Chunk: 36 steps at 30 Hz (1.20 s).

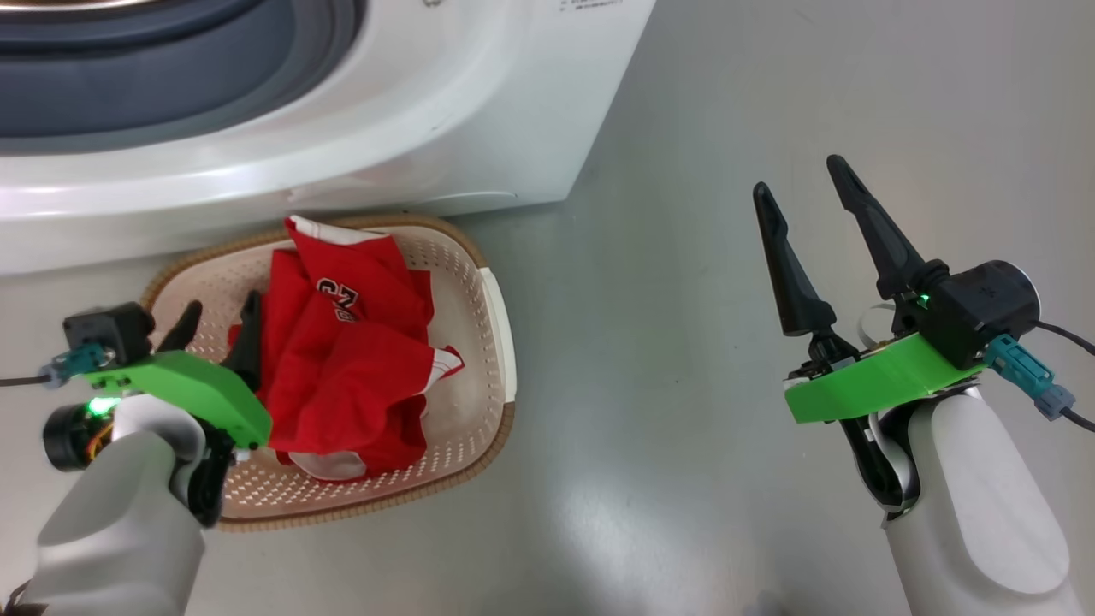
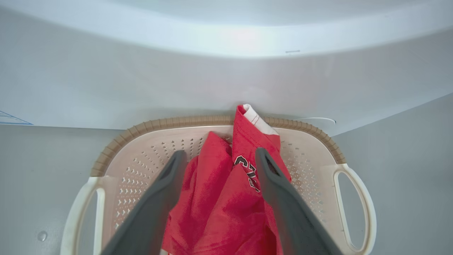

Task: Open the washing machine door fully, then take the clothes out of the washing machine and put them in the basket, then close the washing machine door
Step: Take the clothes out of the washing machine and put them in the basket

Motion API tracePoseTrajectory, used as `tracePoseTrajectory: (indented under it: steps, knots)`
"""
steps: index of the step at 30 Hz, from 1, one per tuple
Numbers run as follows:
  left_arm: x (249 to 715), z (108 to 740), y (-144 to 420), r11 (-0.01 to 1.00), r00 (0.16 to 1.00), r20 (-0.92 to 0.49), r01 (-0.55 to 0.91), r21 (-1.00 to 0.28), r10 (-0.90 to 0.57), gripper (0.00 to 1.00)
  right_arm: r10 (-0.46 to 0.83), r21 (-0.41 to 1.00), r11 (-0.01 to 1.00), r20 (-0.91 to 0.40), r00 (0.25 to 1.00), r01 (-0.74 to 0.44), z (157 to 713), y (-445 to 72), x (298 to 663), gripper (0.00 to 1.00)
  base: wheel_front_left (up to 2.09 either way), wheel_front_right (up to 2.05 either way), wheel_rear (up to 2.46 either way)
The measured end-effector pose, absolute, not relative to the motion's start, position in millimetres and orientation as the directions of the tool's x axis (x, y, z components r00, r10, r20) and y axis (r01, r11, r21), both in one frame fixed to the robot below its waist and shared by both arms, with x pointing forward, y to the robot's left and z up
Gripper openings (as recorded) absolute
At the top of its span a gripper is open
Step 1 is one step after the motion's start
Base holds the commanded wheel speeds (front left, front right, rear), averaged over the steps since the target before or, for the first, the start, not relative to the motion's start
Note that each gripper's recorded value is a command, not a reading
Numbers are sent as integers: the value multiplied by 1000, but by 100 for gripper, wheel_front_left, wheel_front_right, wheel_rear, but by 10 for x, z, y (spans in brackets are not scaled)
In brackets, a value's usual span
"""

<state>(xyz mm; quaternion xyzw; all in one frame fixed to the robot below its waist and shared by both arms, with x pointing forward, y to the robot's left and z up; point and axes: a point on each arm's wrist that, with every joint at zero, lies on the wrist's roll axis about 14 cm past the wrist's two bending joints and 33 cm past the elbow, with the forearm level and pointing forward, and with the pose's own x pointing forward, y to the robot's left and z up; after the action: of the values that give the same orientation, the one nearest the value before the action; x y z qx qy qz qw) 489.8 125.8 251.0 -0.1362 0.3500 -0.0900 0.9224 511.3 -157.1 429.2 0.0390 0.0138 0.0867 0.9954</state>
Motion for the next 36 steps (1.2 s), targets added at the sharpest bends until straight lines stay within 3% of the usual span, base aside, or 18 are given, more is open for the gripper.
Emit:
tracePoseTrajectory:
  steps: [25, 36]
  knots:
    - [4912, 3618, 1543, 967, 920, -341, 117, -227, -191, 100, 170, 54, 984, 42, 985, -172, 4763, -1632, 4783, 100, 0, 0, 0]
    - [4580, 4162, 1694, 979, 973, -186, 102, -177, -135, 100, 157, 46, 986, 55, 986, -160, 4933, -1722, 4454, 100, 0, 0, 0]
